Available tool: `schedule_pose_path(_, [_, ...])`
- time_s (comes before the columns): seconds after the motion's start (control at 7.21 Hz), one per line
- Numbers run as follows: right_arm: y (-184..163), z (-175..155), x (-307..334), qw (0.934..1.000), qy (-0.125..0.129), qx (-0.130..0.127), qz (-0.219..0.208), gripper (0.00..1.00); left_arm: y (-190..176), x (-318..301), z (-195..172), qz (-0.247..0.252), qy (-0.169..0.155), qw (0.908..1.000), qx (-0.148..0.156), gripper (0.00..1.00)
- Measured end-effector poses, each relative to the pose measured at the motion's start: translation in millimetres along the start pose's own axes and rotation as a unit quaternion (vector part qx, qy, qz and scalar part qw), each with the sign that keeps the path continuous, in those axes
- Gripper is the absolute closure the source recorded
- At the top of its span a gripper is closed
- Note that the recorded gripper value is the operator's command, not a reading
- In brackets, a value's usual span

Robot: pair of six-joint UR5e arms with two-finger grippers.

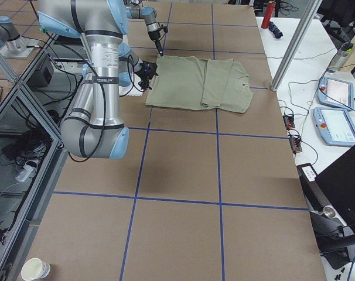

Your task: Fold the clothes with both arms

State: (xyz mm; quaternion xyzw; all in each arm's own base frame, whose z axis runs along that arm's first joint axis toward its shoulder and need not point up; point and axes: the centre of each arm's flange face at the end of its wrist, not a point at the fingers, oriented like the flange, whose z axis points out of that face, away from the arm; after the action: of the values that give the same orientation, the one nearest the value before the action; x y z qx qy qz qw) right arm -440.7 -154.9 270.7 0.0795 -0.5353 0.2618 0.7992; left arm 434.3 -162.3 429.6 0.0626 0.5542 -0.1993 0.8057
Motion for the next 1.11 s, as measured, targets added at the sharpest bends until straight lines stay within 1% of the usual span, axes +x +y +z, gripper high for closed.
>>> schedule_pose_path(0.14, [0.5, 0.8, 0.7, 1.0000, 0.001, 0.001, -0.001, 0.03, 1.7, -1.3, 0.9, 0.001, -0.002, 1.0000, -0.002, 0.28])
schedule_pose_path(0.28, [0.8, 1.9, 1.4, 1.0000, 0.001, 0.002, -0.002, 0.03, 4.4, -2.7, 1.6, 0.003, -0.003, 1.0000, -0.004, 0.30])
schedule_pose_path(0.42, [0.8, 2.4, 1.7, 1.0000, 0.002, 0.004, -0.002, 0.03, 6.8, -3.5, 1.9, 0.004, -0.004, 1.0000, -0.007, 0.43])
schedule_pose_path(0.56, [1.1, 2.6, 1.8, 1.0000, 0.002, 0.004, -0.002, 0.03, 8.0, -3.8, 1.9, 0.004, -0.005, 0.9999, -0.008, 0.85])
schedule_pose_path(0.69, [1.6, 2.8, 2.2, 1.0000, 0.002, 0.004, -0.003, 0.03, 8.4, -3.7, 1.7, 0.004, -0.004, 0.9999, -0.009, 1.00])
schedule_pose_path(1.11, [2.3, 4.0, 3.0, 1.0000, 0.003, 0.005, -0.004, 0.03, 8.3, -3.1, 1.4, 0.004, -0.003, 1.0000, -0.007, 1.00])
